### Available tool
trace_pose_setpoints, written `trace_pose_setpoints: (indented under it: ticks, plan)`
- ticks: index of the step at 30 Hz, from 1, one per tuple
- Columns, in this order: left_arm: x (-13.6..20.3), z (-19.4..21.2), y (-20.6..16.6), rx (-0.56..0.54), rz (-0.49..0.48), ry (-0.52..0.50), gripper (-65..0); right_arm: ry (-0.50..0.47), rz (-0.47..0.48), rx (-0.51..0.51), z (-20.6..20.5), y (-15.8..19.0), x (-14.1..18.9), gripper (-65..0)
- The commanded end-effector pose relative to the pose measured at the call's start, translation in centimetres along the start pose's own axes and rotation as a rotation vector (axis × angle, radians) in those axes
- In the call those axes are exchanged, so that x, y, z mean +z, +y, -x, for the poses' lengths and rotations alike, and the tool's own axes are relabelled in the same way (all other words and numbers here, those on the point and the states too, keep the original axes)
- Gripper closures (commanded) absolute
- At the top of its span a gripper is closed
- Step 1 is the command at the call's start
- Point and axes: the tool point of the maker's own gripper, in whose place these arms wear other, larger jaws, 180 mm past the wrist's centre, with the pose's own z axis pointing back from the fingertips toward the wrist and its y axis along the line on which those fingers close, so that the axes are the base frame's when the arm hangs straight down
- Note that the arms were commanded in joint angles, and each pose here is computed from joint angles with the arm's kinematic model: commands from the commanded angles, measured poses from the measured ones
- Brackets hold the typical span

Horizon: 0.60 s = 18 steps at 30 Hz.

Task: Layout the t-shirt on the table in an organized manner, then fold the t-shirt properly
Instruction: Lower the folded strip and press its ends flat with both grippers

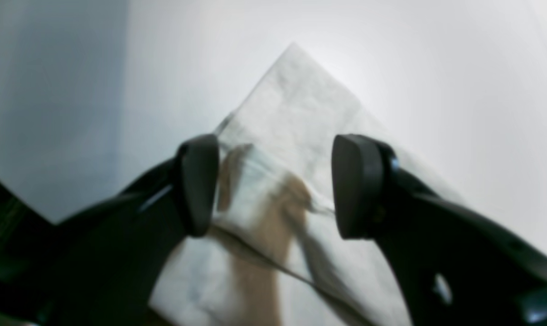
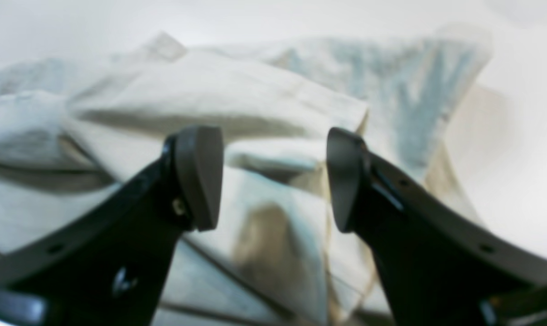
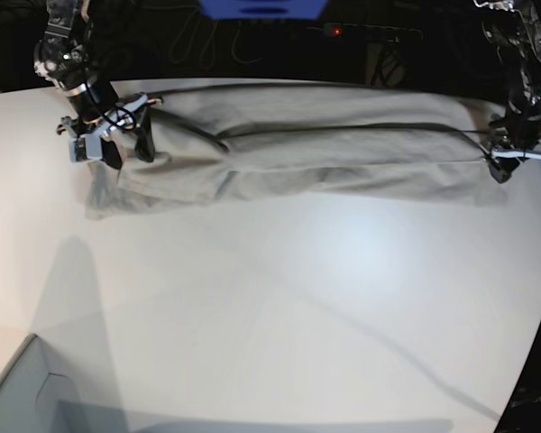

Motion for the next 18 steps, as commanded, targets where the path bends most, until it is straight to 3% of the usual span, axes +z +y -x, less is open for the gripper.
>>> trace_pose_setpoints:
  ticks: [1,12,18]
  plan:
    - [0.0,-0.9,0.4,-0.006,-0.002,-0.026,-40.1,-0.037,-0.014,-0.008,-0.8,0.2,-0.1,-36.7]
    - [-0.2,-0.5,1.5,-0.015,-0.023,-0.003,-40.3,-0.034,-0.015,-0.012,-0.6,0.2,-0.1,-36.7]
    - [-1.0,2.1,3.8,0.007,-0.071,0.078,-40.3,-0.034,-0.015,-0.014,-0.7,0.1,-0.2,-36.7]
